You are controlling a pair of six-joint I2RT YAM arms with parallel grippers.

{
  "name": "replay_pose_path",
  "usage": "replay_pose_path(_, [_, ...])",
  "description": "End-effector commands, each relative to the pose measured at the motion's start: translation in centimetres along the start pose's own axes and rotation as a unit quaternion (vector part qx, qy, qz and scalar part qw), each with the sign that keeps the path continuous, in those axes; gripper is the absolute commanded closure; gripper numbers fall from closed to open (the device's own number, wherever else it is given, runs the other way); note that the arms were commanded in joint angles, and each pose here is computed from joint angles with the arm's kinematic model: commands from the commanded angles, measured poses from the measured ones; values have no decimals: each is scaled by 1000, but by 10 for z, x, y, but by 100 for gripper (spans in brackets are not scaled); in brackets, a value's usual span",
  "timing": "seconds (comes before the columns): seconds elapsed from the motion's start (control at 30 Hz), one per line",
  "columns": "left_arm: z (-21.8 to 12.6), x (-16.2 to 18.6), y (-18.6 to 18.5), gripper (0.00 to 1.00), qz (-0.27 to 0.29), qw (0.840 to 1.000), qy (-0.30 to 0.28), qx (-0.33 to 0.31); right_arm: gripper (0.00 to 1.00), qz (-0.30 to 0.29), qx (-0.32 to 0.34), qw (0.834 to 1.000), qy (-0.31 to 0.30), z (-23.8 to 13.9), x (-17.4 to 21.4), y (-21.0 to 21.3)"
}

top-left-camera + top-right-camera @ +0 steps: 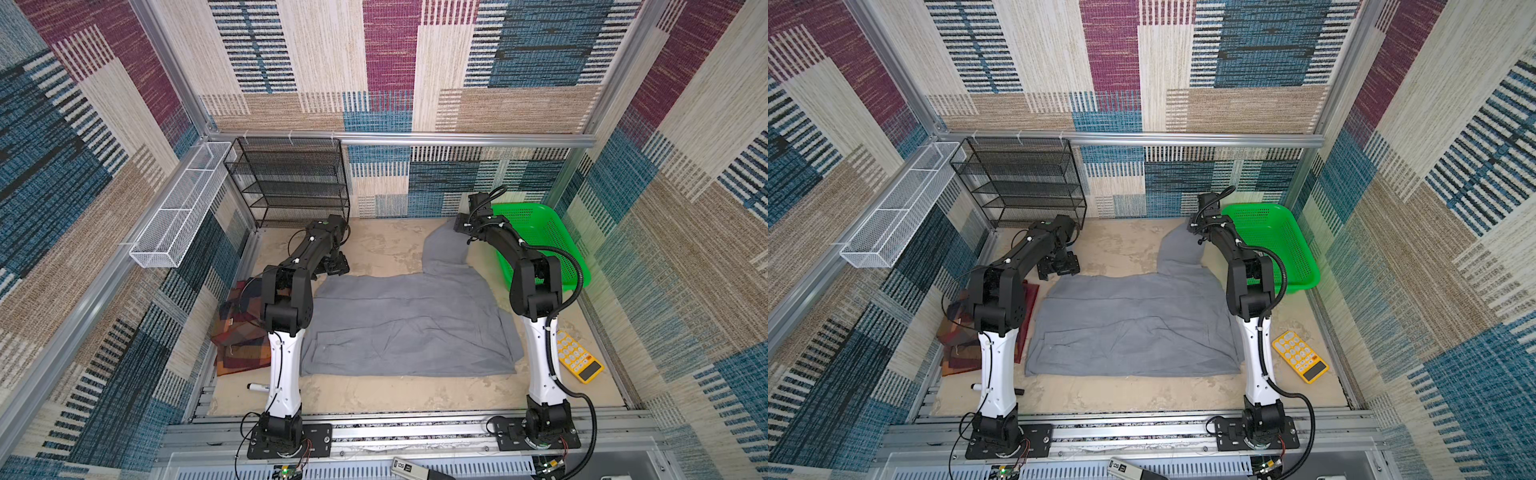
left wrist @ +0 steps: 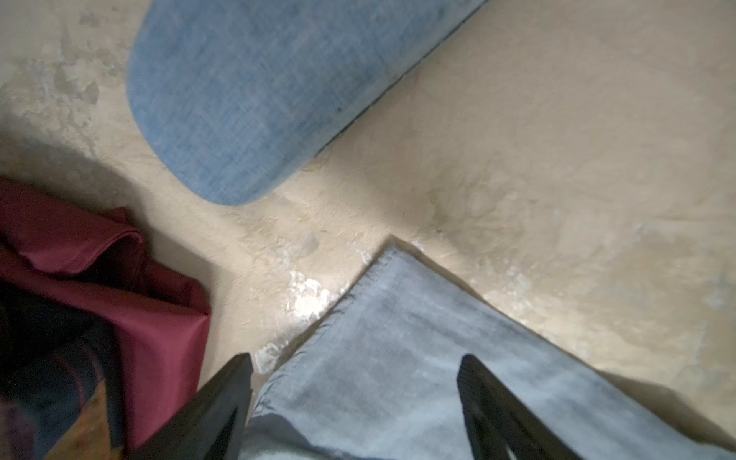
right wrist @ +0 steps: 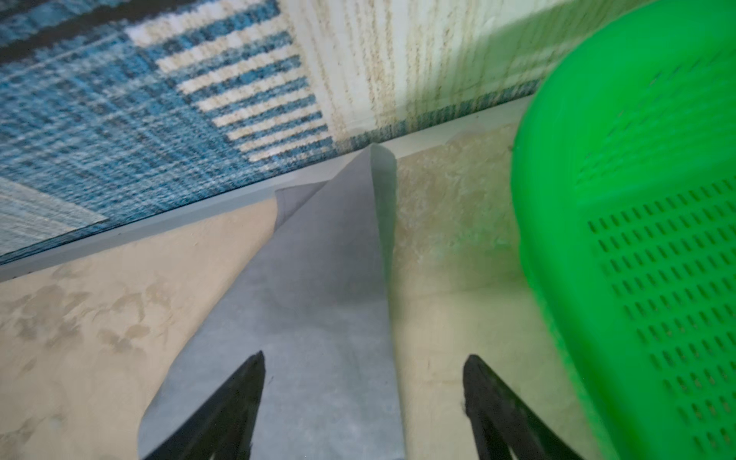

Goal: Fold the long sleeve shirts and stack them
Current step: 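Grasp the far corners of the grey shirt with both grippers, then lift the far edge of the grey shirt with both grippers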

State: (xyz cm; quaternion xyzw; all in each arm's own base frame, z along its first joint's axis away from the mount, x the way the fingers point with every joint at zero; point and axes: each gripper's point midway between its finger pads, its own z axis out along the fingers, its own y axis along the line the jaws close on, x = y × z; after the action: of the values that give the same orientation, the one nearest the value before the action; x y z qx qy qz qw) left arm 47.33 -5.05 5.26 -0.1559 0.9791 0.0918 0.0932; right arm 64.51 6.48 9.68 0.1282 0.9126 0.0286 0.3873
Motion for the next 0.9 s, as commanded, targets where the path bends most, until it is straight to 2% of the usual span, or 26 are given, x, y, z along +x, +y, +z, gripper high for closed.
replay_pose_path(0.0, [4, -1, 4, 18, 9, 1000, 3, -15, 21, -15, -20, 1000, 16, 8, 10, 8])
replay_pose_path(0.3, [22, 1, 4, 26, 15, 999, 14, -34, 23, -12, -26, 999, 18, 24, 15, -1])
replay_pose_path(0.47, [23, -4, 6, 32, 19, 999, 7, -43, 32, -16, -73, 997, 26, 35, 19, 10])
replay_pose_path(0.7, [27, -8, 7, 38, 26, 998, 3, -53, 49, -20, -107, 994, 30, 39, 25, 20])
replay_pose_path(0.77, [27, -8, 5, 39, 26, 999, 4, -47, 58, -21, -115, 993, 30, 40, 26, 22])
replay_pose_path(0.87, [34, -5, 4, 47, 27, 998, 11, -50, 72, -20, -127, 991, 34, 42, 29, 26])
